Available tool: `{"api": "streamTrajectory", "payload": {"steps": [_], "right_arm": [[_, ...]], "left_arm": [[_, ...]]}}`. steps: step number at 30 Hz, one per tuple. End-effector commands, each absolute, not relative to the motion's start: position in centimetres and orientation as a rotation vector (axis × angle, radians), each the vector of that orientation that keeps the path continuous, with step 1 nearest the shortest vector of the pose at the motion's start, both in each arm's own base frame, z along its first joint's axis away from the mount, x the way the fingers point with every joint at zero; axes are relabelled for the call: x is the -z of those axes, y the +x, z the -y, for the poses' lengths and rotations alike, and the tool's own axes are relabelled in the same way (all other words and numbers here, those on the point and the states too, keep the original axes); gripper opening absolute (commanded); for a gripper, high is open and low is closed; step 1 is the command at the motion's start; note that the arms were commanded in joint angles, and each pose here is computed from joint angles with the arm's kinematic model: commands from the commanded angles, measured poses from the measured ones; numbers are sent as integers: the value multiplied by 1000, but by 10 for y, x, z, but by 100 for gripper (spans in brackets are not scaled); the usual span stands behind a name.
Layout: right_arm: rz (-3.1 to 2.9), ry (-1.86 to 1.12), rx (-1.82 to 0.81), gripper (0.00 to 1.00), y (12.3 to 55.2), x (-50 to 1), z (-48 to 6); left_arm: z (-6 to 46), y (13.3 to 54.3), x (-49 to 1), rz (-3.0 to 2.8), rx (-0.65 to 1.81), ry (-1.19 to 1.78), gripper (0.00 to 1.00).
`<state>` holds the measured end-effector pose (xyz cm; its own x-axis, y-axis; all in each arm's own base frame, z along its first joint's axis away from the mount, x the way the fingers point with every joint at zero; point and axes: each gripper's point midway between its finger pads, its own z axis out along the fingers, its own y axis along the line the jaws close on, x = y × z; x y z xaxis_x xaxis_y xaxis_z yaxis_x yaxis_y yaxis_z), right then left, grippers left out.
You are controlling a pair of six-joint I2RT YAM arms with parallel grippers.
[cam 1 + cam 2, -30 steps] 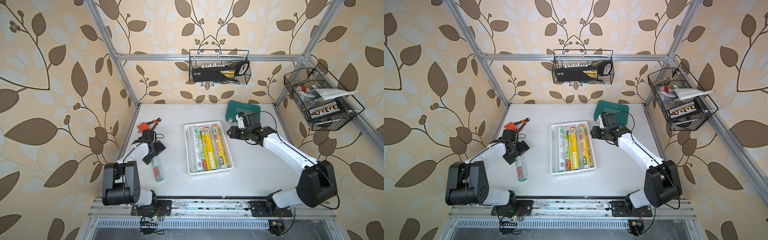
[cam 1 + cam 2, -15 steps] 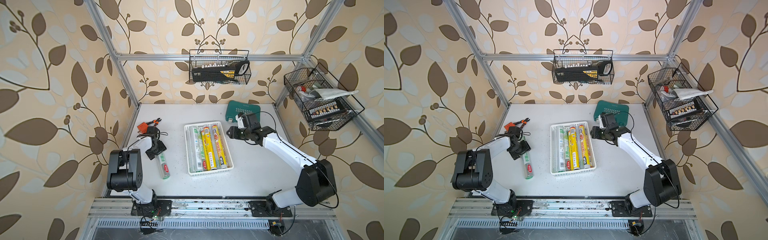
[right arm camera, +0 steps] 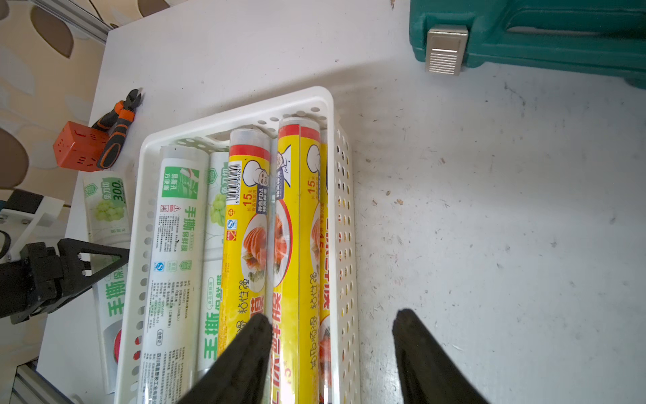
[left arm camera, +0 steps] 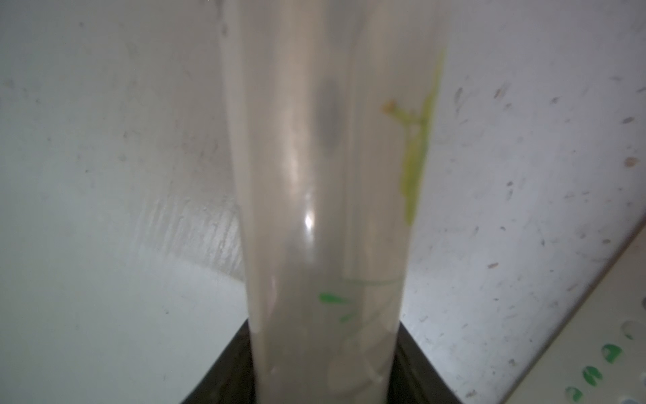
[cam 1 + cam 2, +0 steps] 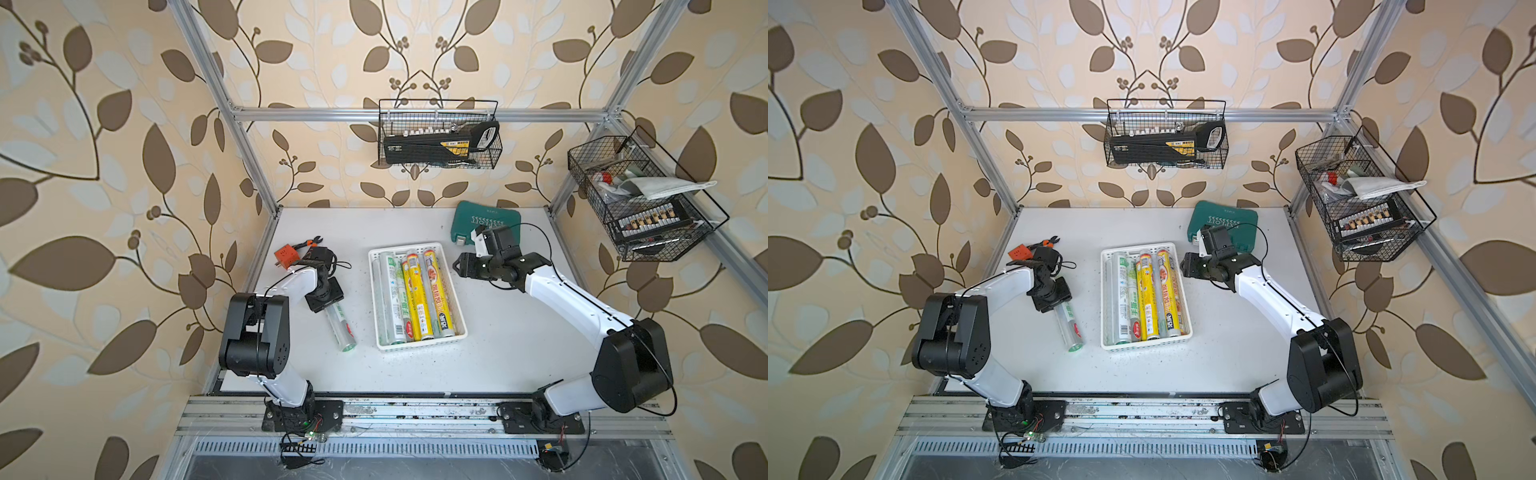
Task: Put the plastic wrap into the basket
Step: Pick up the plastic wrap from the center of the board.
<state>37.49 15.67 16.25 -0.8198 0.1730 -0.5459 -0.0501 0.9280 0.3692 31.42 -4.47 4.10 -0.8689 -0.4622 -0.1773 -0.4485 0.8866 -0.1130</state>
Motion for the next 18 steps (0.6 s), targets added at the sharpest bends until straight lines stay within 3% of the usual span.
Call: {"api": "streamTrajectory", "payload": {"steps": [1, 18], "right_arm": [[-2507, 97, -501, 59, 375, -155, -157], [-2503, 100, -498, 59, 374, -157, -155]], "left_arm": [[53, 325, -84, -2781, 122, -617, 46], [132, 328, -213, -2610, 323, -408, 43]]}}
